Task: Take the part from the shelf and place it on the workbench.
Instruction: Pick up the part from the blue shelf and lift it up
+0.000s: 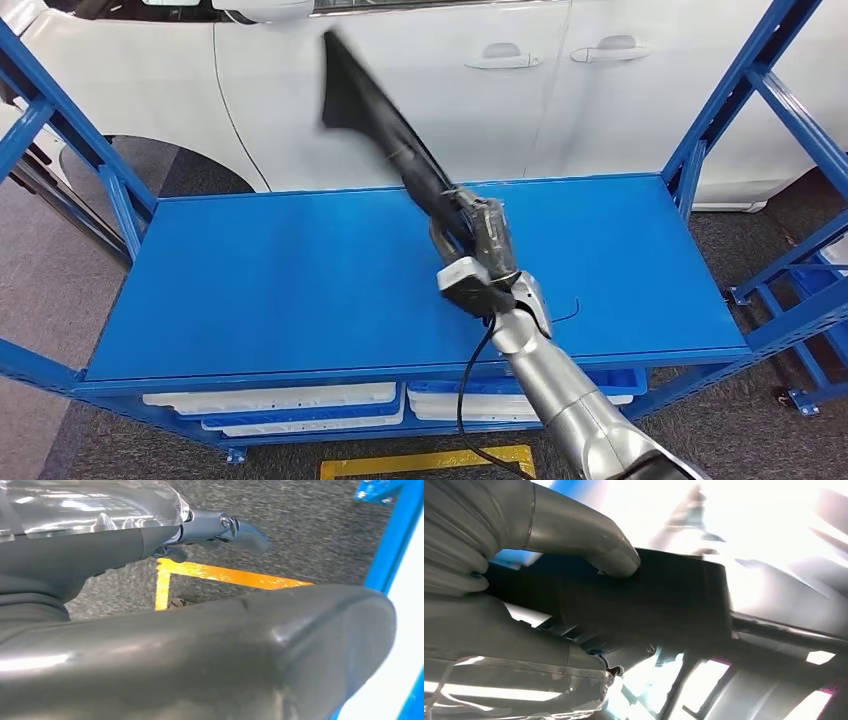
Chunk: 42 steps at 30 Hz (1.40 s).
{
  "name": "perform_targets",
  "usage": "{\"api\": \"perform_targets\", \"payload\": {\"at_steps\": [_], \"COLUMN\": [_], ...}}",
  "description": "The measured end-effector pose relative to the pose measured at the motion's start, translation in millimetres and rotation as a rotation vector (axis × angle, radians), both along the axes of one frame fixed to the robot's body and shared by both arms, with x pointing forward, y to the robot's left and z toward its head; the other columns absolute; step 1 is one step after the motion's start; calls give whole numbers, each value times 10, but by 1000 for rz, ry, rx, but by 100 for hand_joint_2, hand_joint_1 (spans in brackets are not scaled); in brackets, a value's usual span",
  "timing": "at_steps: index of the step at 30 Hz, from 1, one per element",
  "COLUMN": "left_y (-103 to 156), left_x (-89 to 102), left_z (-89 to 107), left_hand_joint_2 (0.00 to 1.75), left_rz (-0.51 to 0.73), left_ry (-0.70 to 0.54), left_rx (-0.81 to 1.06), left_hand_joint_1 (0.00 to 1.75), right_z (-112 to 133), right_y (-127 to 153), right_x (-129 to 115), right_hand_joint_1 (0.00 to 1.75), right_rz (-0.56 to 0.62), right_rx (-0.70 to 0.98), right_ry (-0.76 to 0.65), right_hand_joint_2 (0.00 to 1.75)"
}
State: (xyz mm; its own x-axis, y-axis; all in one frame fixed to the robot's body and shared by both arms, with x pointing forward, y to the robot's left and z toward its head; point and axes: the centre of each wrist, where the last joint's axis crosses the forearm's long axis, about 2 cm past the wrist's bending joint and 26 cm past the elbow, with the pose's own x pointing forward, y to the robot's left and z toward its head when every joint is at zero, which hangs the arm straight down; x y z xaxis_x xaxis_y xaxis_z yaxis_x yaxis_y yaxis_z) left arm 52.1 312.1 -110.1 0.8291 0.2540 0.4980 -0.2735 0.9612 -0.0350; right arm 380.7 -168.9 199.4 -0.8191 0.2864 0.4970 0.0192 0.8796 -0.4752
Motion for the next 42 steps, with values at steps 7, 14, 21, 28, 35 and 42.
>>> {"api": "perform_targets", "payload": {"at_steps": [7,14,21,28,35,42], "left_y": [33,54,56,53,91,113], "left_x": [-23,2,10,2,0,25], "left_z": [-2,3,4,2,4,9], "left_hand_joint_2": [0,0,0,0,0,0], "left_rz": [47,67,83,98,94,71], "left_ry": [20,13,21,55,62,54], "left_rx": [-27,-23,-7,29,41,43], "left_hand_joint_1": [0,0,0,0,0,0], "right_z": [1189,1575,1501,1243,1088,957], "right_y": [-125,-287,-250,-16,175,295], "right_x": [-645,-1058,-1153,-1248,-1211,-1182], "right_hand_joint_1": [175,175,175,175,175,175], "right_rz": [606,766,912,966,983,956], "right_rx": [394,414,399,390,389,324], "right_ry": [-289,-476,-438,-326,-238,-187], "right_hand_joint_2": [175,175,175,175,175,175]}}
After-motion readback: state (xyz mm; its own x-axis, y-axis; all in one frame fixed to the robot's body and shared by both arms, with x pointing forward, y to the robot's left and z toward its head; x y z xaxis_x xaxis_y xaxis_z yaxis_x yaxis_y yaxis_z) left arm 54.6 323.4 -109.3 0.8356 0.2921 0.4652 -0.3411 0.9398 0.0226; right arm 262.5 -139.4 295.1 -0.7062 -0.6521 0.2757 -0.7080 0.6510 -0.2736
